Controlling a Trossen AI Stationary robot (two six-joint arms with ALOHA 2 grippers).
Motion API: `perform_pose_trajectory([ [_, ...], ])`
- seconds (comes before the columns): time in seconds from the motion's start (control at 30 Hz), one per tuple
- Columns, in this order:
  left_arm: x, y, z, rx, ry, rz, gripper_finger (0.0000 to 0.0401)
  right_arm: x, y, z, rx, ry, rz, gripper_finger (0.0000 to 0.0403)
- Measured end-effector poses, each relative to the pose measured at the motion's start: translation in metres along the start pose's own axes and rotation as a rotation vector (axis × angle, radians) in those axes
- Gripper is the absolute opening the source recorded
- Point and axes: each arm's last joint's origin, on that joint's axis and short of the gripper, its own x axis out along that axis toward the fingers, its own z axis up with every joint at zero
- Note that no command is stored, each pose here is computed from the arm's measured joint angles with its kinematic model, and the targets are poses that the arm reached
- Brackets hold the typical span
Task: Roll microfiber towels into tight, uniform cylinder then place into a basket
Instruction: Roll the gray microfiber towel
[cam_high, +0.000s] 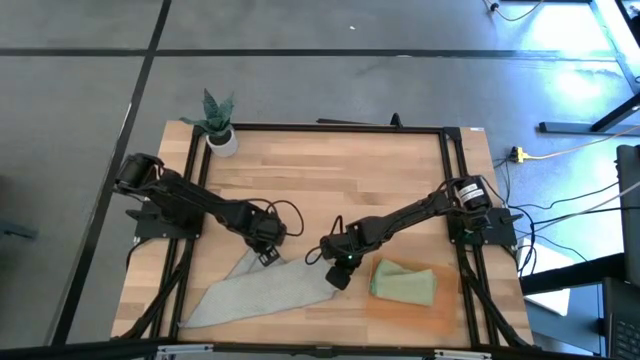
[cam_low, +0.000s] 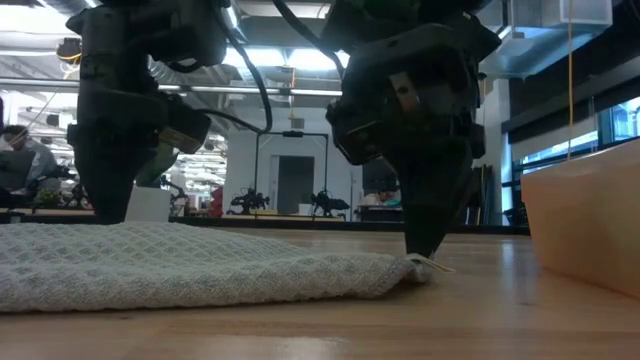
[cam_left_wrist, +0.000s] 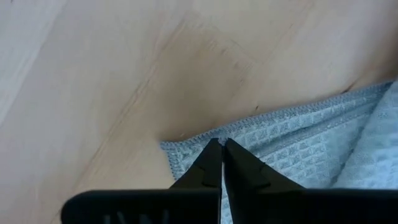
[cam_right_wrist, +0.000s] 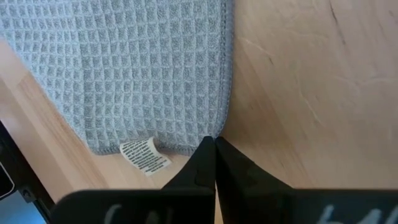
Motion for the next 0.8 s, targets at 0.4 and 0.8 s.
perform_pose_trajectory([
  [0.4,-0.066,0.016,-0.012,-0.013,-0.158,-0.137,0.0000,-0.071,0.015,0.022,-0.099,-0.072,-0.186,0.0000],
  [0.8,-0.144,0.069,-0.046,-0.040,-0.515,-0.183,0.0000,-0.187,0.016,0.051,-0.159,-0.296,-0.532,0.0000],
])
